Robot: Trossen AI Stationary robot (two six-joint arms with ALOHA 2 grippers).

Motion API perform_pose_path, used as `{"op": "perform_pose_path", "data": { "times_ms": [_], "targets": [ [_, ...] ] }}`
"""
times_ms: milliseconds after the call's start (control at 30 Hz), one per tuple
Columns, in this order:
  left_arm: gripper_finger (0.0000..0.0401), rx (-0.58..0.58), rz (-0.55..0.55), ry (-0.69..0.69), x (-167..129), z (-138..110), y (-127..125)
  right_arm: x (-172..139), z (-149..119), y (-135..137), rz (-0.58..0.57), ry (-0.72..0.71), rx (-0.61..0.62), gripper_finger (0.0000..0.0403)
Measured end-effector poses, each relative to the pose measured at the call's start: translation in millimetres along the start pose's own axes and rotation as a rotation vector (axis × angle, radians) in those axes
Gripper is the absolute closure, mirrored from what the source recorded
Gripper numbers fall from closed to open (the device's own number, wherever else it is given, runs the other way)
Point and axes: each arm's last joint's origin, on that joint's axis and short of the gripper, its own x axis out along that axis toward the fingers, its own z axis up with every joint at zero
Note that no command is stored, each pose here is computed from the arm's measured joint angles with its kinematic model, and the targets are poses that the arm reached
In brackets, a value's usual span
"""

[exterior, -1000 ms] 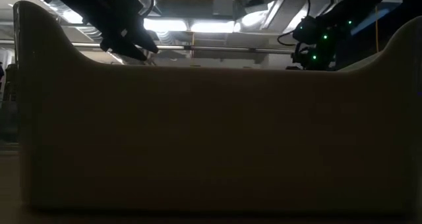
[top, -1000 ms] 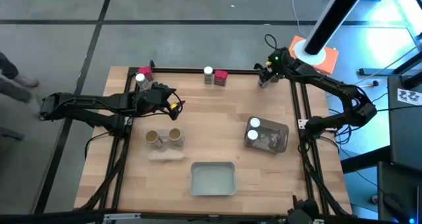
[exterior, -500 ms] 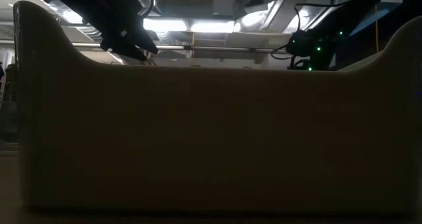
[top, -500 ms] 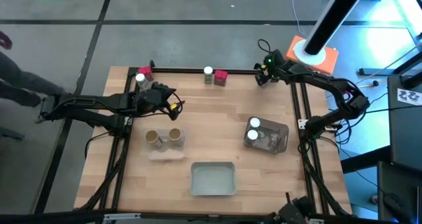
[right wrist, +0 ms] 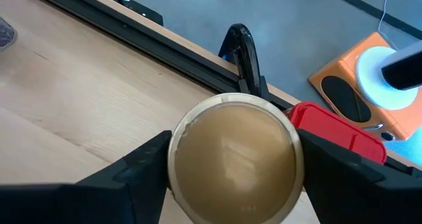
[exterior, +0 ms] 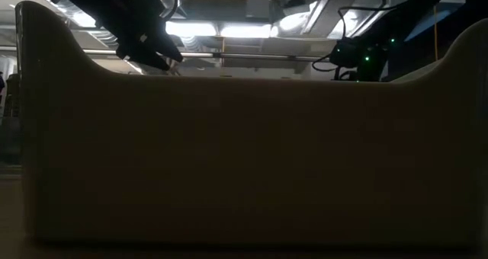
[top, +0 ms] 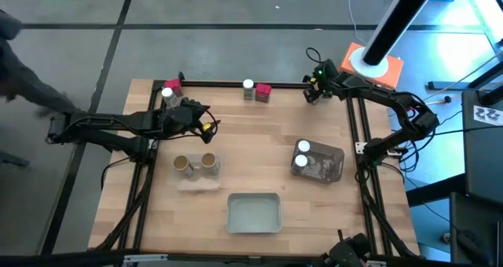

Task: Sort spices by type
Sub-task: Put the gold seasoning bottle into the transparent bin

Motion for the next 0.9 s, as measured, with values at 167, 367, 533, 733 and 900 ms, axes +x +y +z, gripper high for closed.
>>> {"op": "perform_pose_path", "data": {
  "times_ms": [167, 367, 533, 733, 900],
  "targets": [
    [0.0074, -0.006, 0.000, 0.000, 0.0, 0.0, 0.0, -0.1, 0.4, 0.5, 0.005, -0.004, -0.018, 0.0119],
    [0.0074, -0.008, 0.000, 0.000, 0.0, 0.0, 0.0, -4.2, 0.7, 3.1, 0.100, -0.012, -0.029, 0.0117],
    [0.0074, -0.007, -0.001, 0.000, -0.1, 0.1, -0.1, -8.1, 3.9, 17.4, 0.247, -0.055, -0.052, 0.0119],
    [0.0074, -0.006, -0.001, 0.000, -0.1, 0.1, -0.1, -17.0, 6.1, 46.5, 0.389, -0.126, -0.135, 0.0116],
    [0.0074, 0.007, -0.001, 0.000, -0.1, 0.1, -0.1, -29.5, 4.3, 77.7, 0.488, -0.198, -0.245, 0.0119]
  ]
}}
